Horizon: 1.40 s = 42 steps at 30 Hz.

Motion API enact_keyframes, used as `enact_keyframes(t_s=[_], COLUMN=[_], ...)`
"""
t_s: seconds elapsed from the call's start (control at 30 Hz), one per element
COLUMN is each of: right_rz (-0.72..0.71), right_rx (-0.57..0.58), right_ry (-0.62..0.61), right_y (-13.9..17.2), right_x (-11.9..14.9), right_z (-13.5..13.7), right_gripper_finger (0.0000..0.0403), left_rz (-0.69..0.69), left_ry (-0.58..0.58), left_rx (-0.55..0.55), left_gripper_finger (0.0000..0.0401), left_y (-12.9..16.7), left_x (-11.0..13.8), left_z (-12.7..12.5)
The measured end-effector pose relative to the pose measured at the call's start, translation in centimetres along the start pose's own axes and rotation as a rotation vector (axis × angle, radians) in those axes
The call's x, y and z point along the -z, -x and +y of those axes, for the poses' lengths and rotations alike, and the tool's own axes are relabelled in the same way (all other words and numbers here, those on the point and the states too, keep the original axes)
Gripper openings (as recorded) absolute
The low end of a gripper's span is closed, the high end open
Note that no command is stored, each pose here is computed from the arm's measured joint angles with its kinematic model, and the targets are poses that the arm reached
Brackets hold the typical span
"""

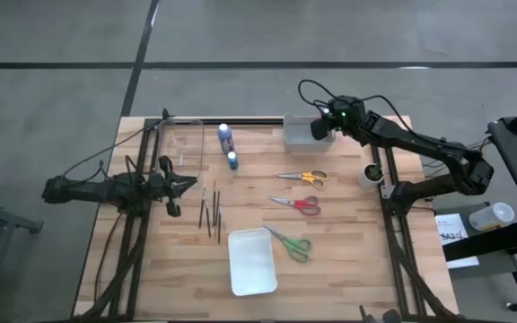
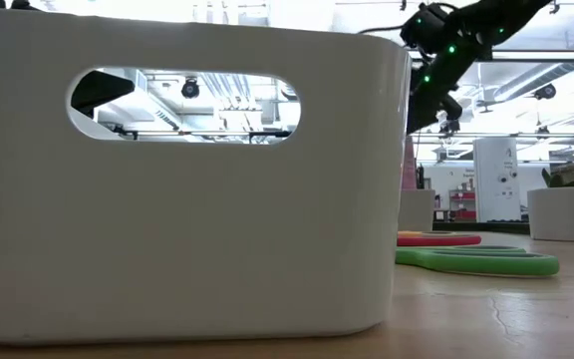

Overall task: Pick & Place Paint Supplies
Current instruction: Put the large pink paint bottle into the gray bin

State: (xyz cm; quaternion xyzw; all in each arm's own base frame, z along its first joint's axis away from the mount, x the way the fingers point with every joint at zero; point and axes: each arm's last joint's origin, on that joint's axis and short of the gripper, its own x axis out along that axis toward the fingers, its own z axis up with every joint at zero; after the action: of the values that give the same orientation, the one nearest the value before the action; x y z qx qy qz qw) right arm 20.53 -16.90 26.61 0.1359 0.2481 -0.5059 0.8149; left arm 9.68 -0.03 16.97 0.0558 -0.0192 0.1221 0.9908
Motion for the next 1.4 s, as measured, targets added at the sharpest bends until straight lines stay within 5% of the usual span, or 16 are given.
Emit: enact_keyframes(t_s=[0.43,1.23,1.4], right_rz=[0.030,-0.001,0.006], right_rx=[0.037,0.032,0.023], right_ry=[-0.075,-0.090,-0.087], right_y=[-1.5,-2.2,-2.2], right_x=[3.0,4.5,4.5], right_z=[-1.1,-1.2,-1.1], right_gripper_finger=[0.0129,0.0119,0.0152], left_rz=[0.000,0.000,0.000], left_ry=[0.000,0.000,0.000], left_rx=[0.000,0.000,0.000], left_gripper_finger=[0.0047,0.0047,0.0047], left_y=[0.0,0.0,0.0], left_x=[0.0,0.0,0.0], left_z=[0.0,0.0,0.0])
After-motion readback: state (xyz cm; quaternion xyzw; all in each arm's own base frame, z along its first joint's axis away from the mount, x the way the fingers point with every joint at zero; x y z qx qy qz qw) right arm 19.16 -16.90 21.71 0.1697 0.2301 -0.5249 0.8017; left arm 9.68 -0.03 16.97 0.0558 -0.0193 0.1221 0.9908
